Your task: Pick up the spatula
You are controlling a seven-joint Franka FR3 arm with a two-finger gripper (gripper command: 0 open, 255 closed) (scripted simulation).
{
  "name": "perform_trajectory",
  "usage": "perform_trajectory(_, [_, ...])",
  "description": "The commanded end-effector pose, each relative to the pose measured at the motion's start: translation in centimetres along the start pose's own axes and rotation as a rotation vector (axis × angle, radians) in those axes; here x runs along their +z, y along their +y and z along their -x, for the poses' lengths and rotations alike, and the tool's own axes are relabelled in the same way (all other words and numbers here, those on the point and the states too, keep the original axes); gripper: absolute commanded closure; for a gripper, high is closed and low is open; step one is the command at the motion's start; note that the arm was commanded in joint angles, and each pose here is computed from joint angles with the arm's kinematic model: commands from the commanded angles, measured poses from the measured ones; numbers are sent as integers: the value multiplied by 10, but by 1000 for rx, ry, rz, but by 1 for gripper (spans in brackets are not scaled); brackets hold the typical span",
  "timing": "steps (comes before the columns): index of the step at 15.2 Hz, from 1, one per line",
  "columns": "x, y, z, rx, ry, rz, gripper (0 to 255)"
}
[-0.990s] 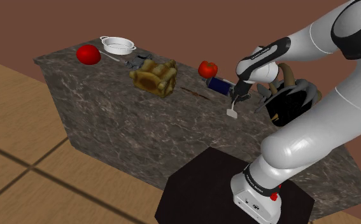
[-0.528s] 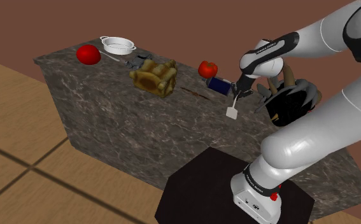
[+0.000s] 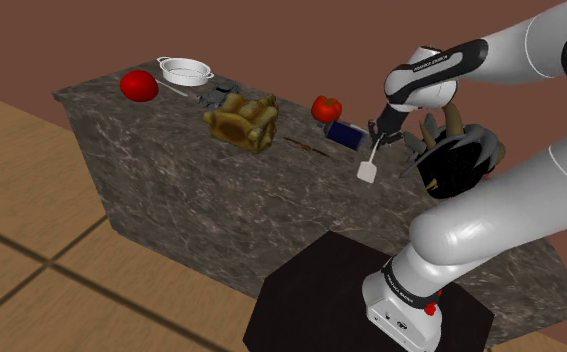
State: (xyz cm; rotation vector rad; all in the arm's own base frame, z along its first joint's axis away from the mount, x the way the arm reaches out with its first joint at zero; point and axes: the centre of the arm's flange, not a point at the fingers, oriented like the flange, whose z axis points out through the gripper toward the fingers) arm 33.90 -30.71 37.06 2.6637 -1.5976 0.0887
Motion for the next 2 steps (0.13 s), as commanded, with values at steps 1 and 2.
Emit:
perform_trajectory(1, [-7,-1,0,0,0,0,255])
perform_trajectory(2, [-7,-1,-1,0,0,0,255])
